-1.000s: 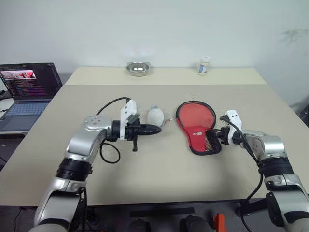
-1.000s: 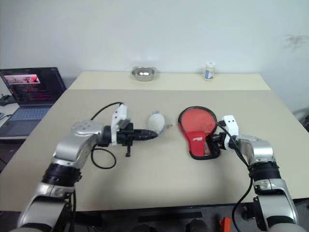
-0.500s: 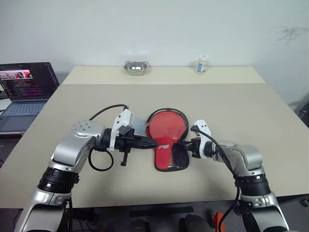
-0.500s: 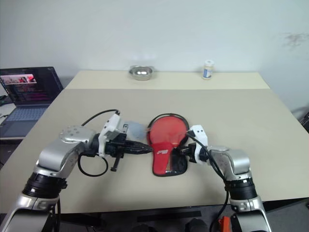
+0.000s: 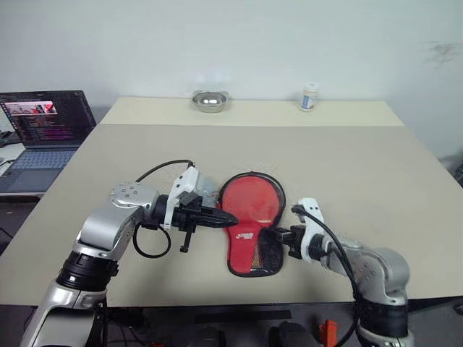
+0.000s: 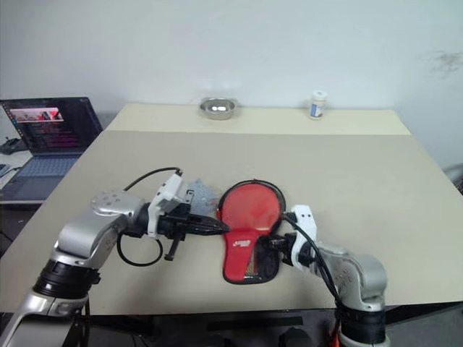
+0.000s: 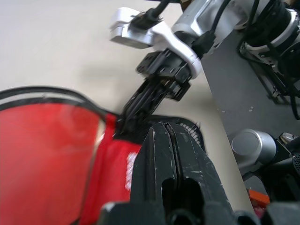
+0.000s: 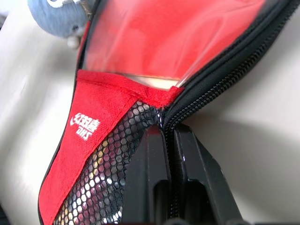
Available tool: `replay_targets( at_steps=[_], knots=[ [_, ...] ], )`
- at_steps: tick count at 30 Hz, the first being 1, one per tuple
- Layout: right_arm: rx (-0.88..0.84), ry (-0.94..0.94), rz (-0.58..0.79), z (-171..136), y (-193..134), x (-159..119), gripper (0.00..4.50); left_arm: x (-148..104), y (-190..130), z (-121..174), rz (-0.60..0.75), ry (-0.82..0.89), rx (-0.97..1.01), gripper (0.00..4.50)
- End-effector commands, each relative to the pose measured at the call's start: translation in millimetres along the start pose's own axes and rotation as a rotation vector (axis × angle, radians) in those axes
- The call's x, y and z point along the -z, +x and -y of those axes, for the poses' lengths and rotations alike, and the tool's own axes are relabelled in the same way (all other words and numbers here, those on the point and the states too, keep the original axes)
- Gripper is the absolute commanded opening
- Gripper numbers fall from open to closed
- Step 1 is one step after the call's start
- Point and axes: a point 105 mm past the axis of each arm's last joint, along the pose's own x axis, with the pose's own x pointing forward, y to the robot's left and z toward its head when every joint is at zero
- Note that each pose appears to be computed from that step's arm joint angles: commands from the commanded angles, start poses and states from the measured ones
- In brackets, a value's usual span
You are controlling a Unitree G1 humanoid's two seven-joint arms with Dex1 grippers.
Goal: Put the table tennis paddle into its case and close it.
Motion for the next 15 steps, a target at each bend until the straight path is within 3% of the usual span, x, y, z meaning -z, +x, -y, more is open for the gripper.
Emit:
replay_targets(
  at_steps=[1,15],
  knots=[
    [0.005,0.013,-0.003,-3,-17,9,0.01,-8,0,5,-0.001,0.040,0.032,0.00],
    [0.054,0.049,-0.020,3,-34,24,0.01,-9,2,1,-0.007,0.047,0.047,0.00]
  ],
)
